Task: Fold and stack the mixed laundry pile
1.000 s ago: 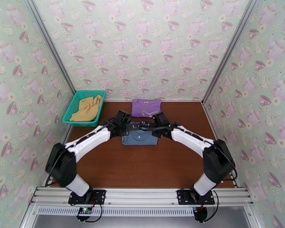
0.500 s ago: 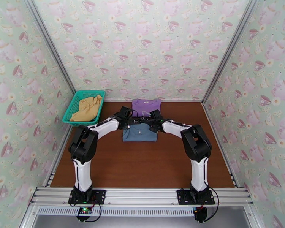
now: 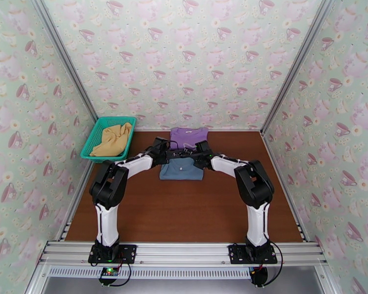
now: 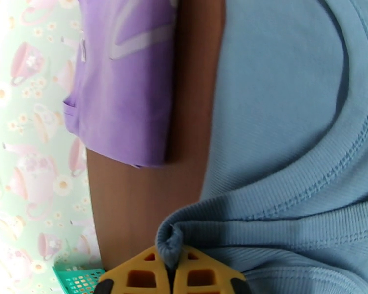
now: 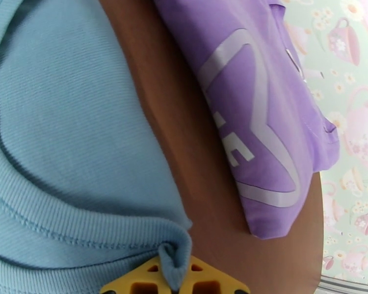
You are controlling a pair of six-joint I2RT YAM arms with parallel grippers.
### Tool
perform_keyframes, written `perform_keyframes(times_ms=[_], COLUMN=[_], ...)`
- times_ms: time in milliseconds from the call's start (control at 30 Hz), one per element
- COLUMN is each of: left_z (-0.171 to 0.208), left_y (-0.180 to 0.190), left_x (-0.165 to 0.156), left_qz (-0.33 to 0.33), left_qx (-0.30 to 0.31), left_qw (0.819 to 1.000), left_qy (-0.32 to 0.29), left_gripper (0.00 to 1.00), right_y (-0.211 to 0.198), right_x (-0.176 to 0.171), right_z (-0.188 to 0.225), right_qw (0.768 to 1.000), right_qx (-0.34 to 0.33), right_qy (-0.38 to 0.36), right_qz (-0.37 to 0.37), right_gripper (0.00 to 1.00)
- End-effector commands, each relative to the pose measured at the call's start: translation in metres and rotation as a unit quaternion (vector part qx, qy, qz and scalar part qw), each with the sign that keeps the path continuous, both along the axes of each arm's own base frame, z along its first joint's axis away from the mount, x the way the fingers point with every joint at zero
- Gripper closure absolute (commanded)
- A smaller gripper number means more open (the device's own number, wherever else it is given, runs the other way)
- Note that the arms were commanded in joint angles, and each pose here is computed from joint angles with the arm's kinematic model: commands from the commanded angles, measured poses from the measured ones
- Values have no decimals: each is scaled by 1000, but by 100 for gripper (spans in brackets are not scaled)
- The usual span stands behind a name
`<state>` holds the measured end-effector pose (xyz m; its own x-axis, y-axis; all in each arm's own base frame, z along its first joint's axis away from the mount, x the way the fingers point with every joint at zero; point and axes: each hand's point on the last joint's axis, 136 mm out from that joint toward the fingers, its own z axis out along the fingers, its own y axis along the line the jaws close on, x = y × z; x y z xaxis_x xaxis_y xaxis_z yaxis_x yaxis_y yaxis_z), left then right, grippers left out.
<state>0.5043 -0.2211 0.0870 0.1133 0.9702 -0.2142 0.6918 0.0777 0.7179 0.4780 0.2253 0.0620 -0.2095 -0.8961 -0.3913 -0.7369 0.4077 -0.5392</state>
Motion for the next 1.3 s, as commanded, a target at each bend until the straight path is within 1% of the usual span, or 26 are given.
perform_keyframes(times_ms=[0,100,133,200,233,267,300,367,400,500,567,633,700,767,833,867,900,933,967,1000,1067,1100,1167,1233,1267], left_z=[13,2,0,-5,-5,-5,-4,6,13,47,80,117,155,185,197,199,195,188,179,170,142,129,101,77,67], left_y=[-64,-63,-62,-60,-59,-58,-56,-54,-53,-50,-48,-40,-28,-10,11,23,33,42,49,54,61,61,60,53,49], left_x=[-19,-18,-17,-15,-13,-11,-8,-1,3,15,20,20,13,-1,-19,-29,-39,-52,-63,-73,-95,-103,-116,-121,-123], left_qz=[-106,-102,-99,-92,-88,-82,-76,-62,-55,-26,0,31,72,123,186,222,255,290,320,347,398,412,444,459,465], left_qx=[-48,-44,-43,-42,-43,-46,-48,-58,-65,-89,-119,-155,-201,-248,-291,-309,-329,-346,-360,-375,-399,-409,-437,-456,-459], left_qw=[993,994,994,995,995,996,996,996,995,990,983,972,957,939,920,911,899,887,874,859,825,811,769,737,725], left_qy=[-14,-6,-4,-1,-1,-3,-9,-32,-47,-101,-138,-172,-198,-205,-183,-162,-135,-99,-65,-35,37,70,140,195,218], left_gripper=[93,84,78,62,56,50,42,34,30,26,23,21,17,14,10,9,9,8,8,8,8,8,8,9,9], right_y=[80,85,86,91,91,92,92,92,89,80,71,61,49,39,25,17,11,9,12,13,7,5,1,-1,0], right_x=[-8,-4,-3,1,3,6,9,13,16,22,21,14,0,-18,-35,-42,-49,-59,-71,-78,-87,-90,-93,-94,-92], right_z=[60,53,50,46,44,45,46,52,57,77,98,119,147,162,166,163,156,147,138,130,112,104,87,74,68], right_qw=[987,987,987,986,986,986,986,986,985,983,977,971,961,952,943,936,932,929,925,917,892,882,861,845,840], right_qx=[110,116,118,126,128,131,134,141,146,168,196,226,263,294,314,320,314,308,313,324,353,361,370,372,372], right_qy=[-49,-40,-36,-32,-32,-35,-39,-51,-58,-74,-79,-79,-81,-67,-32,0,30,65,98,118,136,144,164,177,182], right_qz=[107,105,105,102,98,93,86,76,64,27,3,-14,-33,-52,-102,-147,-176,-192,-194,-201,-247,-265,-310,-339,-349], right_gripper=[100,100,100,98,96,91,82,64,52,25,14,11,8,8,10,11,14,21,24,24,23,23,23,23,22])
